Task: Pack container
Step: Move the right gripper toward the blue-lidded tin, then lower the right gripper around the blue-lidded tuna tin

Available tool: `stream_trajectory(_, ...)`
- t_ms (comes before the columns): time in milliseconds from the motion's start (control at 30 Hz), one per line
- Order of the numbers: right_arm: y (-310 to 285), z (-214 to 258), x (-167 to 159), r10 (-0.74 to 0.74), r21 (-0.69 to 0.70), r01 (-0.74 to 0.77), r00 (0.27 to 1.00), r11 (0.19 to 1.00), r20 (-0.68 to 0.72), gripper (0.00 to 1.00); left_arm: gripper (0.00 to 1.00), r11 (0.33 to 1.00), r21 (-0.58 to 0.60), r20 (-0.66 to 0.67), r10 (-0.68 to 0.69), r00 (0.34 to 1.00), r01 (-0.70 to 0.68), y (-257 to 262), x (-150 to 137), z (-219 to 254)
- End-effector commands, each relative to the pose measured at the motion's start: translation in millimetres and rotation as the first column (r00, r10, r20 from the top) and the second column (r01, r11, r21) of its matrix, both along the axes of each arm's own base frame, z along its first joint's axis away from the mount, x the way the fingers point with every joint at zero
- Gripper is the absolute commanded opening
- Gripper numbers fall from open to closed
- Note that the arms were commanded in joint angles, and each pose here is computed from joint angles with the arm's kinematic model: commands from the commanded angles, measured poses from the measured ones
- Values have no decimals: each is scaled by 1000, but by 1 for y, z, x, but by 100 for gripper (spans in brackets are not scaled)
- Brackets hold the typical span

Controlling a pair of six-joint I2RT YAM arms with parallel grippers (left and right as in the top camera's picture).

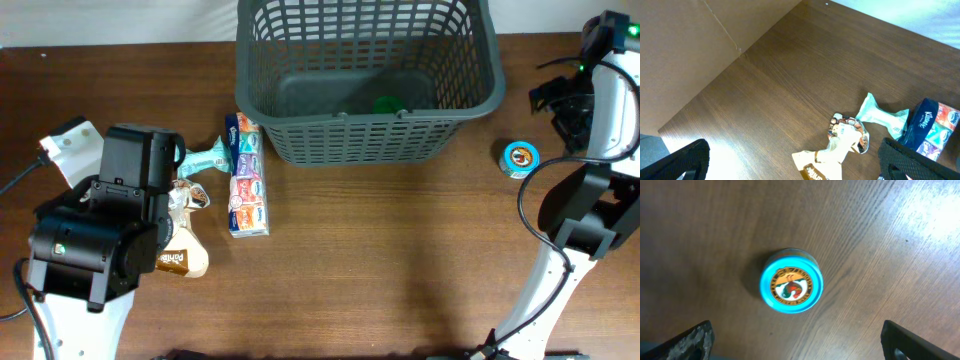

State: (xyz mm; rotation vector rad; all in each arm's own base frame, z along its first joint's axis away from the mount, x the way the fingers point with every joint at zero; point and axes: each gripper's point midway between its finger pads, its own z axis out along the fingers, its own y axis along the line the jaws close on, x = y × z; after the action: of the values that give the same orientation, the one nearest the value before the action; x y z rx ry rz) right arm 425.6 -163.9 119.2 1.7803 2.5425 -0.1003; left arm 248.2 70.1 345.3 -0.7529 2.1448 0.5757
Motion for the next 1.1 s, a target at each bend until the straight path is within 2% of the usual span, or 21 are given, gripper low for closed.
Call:
stream_trajectory(0,-2,-25,-9,13,-4,-14,997,1000,-75,99,100,1000,8,20,24,1000,-24,4,-1,5)
stream_trajectory(167,2,-54,-17,18,22,-16,993,1000,-119,99,100,1000,8,20,24,1000,-24,4,-1,5)
stream_trajectory(333,10,-71,-13,92,59,-86,990,995,-104,99,100,1000,8,20,24,1000,-24,4,-1,5)
stream_trajectory(733,29,-72,5,152,37,-150,986,988,-65,99,100,1000,8,20,24,1000,-24,4,-1,5)
stream_trajectory(1067,26,-71,1,158,0,-158,983,987,-95,99,99,1000,8,20,24,1000,-24,4,-1,5)
